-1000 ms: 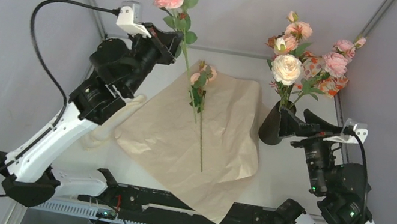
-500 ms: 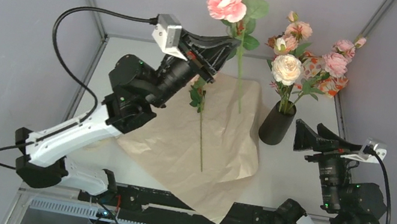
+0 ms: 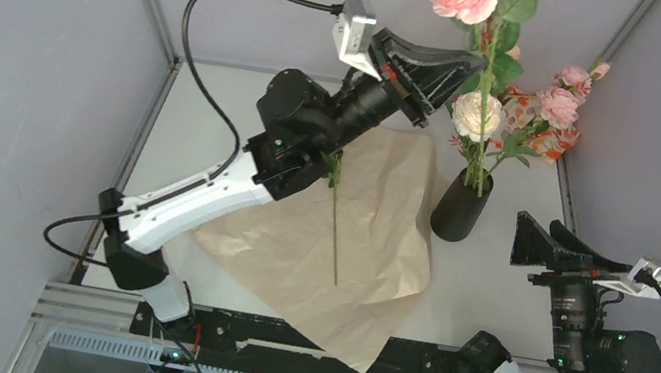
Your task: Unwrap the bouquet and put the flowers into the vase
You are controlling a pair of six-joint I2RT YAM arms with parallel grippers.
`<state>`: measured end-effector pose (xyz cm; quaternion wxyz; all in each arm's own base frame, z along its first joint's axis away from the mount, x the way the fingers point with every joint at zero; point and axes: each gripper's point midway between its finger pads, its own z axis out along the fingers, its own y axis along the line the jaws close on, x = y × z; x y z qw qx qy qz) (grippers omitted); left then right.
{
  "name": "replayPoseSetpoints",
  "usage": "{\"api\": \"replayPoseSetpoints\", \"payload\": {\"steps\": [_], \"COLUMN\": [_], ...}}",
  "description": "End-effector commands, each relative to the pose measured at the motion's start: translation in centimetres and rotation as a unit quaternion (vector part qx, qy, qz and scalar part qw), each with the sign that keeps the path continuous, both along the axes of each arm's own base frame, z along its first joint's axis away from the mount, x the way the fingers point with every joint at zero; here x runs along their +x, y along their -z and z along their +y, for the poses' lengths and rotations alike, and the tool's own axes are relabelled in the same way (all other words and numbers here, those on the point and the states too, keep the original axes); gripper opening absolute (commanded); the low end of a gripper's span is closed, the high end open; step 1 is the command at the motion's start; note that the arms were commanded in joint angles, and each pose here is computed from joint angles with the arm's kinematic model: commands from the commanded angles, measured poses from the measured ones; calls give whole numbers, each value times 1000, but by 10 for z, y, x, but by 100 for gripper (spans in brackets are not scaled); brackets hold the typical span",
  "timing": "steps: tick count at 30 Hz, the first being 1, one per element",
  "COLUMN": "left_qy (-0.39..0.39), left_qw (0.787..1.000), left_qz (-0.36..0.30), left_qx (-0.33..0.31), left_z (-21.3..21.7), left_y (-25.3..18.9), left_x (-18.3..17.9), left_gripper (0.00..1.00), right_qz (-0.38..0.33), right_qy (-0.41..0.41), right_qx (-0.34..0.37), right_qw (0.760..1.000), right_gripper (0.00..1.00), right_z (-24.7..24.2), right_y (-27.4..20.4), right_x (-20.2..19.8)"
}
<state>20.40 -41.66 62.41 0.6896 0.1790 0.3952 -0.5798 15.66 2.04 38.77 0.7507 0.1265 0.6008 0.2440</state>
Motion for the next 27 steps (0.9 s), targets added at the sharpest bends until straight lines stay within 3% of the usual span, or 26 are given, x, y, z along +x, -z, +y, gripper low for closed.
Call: {"api": "replayPoseSetpoints", "payload": {"steps": [1, 16, 27], "left_qy": [22, -75, -117], "left_qw": [999, 996, 992], "left_qz": [-12, 34, 45], "left_qx": [-47, -17, -7], "left_z": [-9, -42, -50], "left_y": [-32, 25, 62], "left_x": [0, 89, 129], "left_gripper": [0, 0, 0], "right_qz": [-8, -8, 0], "right_qy": [9, 8, 0], "right_qx": [9, -9, -18], "right_qw": [1000, 1000, 1000], "right_gripper": [90, 91, 91], "right_z": [-12, -5, 5], "right_y": [-9, -10, -10], "right_x": [-9, -6, 2]}}
